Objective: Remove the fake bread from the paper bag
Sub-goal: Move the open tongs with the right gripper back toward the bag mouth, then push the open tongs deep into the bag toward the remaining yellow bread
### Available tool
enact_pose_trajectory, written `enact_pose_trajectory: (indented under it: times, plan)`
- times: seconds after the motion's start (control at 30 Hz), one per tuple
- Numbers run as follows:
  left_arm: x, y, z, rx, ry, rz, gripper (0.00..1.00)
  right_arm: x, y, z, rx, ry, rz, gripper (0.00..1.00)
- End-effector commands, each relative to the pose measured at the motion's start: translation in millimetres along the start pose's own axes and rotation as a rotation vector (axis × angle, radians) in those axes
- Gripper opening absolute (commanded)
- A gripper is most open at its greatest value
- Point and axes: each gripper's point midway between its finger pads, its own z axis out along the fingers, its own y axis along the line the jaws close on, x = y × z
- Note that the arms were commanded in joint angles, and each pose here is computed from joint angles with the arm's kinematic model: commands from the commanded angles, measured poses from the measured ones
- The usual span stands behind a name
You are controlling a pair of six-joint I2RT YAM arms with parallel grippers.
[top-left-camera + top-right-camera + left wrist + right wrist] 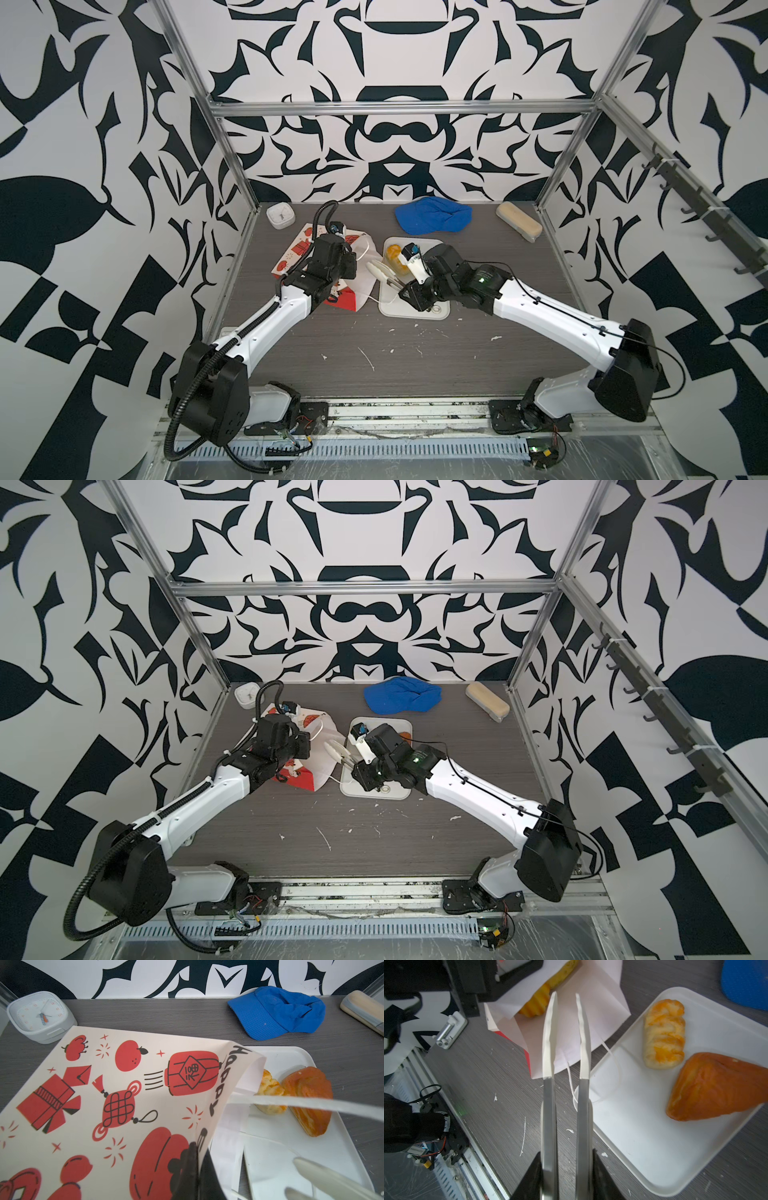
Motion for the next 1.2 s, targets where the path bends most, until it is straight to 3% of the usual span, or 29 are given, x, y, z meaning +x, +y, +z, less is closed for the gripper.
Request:
enact_pose_trajectory:
  times: [0.0, 0.3, 0.5, 0.77, 1.17]
  plan:
    - [6, -11, -1, 0.061, 0.024, 0.025, 0.04, -18, 21, 18, -0.083, -0.043, -0.054, 0.38]
    - [14, -21, -20, 0.13, 0.027, 0.079, 0.05, -21, 19, 66, -0.058, -0.02, -0.082, 0.41]
    - [22, -20, -25, 0.137, 0.032, 0.07, 0.05, -28, 8, 73, 0.007, -0.048, -0.091, 0.44]
    - [28, -20, -27, 0.151, 0.025, 0.065, 0.05, -34, 10, 85, -0.016, -0.09, -0.086, 0.45]
    - [7, -26, -36, 0.173, -0.026, 0.036, 0.05, -23, -2, 81, 0.011, -0.172, -0.034, 0.44]
